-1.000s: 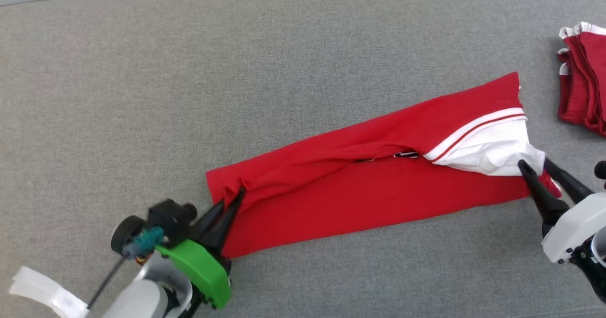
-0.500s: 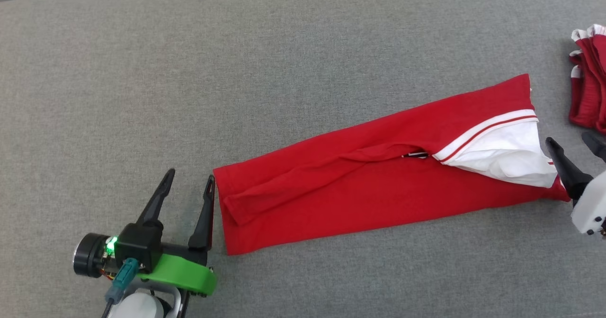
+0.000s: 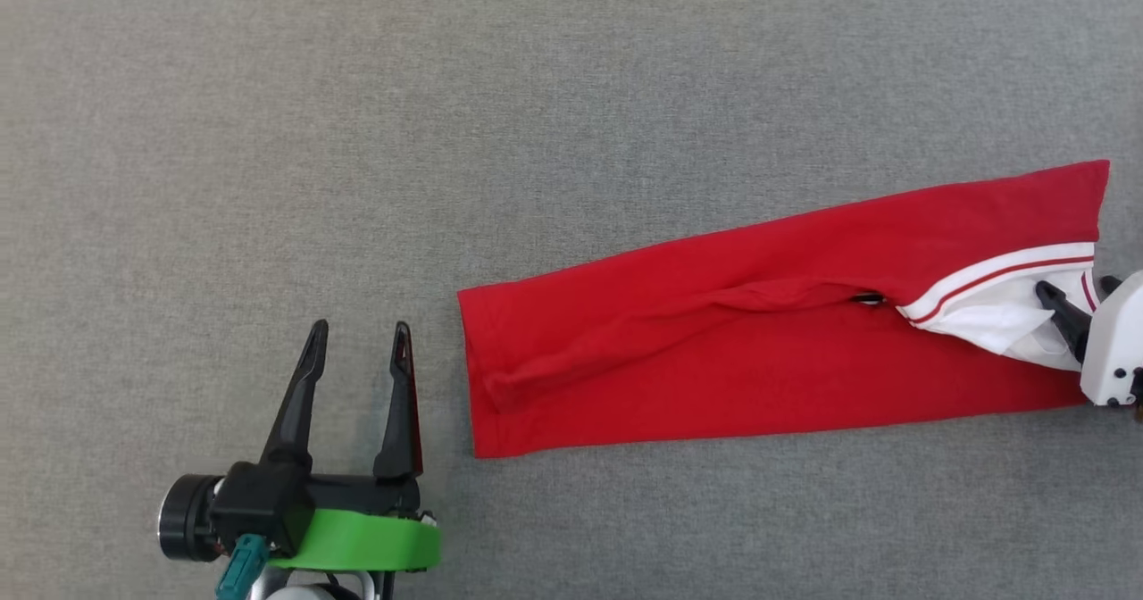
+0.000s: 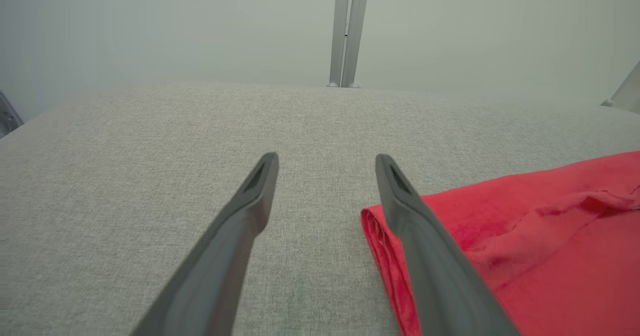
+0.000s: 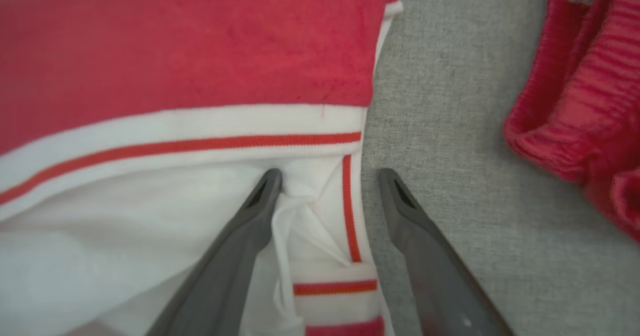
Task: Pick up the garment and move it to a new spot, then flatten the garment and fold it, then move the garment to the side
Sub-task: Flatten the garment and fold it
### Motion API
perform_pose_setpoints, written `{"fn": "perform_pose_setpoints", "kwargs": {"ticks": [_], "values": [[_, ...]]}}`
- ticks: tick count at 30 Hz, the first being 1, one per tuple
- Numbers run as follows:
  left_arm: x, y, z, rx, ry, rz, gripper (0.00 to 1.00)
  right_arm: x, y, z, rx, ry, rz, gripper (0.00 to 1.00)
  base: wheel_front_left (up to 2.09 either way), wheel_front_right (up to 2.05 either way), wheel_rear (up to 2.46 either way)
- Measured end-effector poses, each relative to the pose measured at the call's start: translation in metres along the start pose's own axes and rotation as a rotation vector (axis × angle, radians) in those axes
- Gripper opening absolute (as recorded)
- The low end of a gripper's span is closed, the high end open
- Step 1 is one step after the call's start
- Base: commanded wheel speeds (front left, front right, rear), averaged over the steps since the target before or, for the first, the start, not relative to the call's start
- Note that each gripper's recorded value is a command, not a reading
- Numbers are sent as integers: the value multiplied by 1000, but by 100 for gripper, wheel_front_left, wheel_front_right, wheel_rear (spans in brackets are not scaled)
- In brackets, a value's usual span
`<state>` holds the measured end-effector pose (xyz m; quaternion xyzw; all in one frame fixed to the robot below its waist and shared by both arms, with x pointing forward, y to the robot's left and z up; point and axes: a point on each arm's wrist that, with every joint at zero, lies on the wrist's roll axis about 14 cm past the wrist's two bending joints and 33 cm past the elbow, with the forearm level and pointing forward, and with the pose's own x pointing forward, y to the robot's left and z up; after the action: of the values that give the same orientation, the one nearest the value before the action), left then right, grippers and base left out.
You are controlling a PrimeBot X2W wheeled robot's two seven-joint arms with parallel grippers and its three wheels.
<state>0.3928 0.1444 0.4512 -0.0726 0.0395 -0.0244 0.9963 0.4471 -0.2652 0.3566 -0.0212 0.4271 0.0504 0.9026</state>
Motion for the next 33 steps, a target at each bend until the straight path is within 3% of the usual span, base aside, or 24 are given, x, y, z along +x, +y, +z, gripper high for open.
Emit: {"fn": "perform_pose_setpoints", "kwargs": {"ticks": [3, 4, 8, 12, 21, 24, 27, 33], "values": [[-7, 10, 2, 0, -3, 37, 100, 3, 4, -4, 53, 41, 30, 96, 0, 0, 0], [-10, 12, 2, -2, -2, 44, 100, 2, 7, -3, 83, 38, 49, 0, 0, 0, 0], [-22, 15, 6, -13, -7, 61, 100, -6, 22, 7, 230, -16, 133, 0, 0, 0, 0], [-34, 15, 9, -56, -15, 82, 100, -24, 26, 37, 294, -116, 183, 0, 0, 0, 0], [-50, 9, 22, -127, -52, 89, 100, -84, -54, 97, 264, -245, 29, 0, 0, 0, 0], [-58, 14, 22, -138, -52, 117, 100, -93, -29, 119, 182, -267, 83, 0, 0, 0, 0], [-63, 15, 21, -145, -50, 127, 100, -94, 21, 129, 91, -270, 197, 0, 0, 0, 0], [-68, 17, 22, -172, -54, 152, 100, -84, 142, 98, 0, -196, 477, 0, 0, 0, 0]]}}
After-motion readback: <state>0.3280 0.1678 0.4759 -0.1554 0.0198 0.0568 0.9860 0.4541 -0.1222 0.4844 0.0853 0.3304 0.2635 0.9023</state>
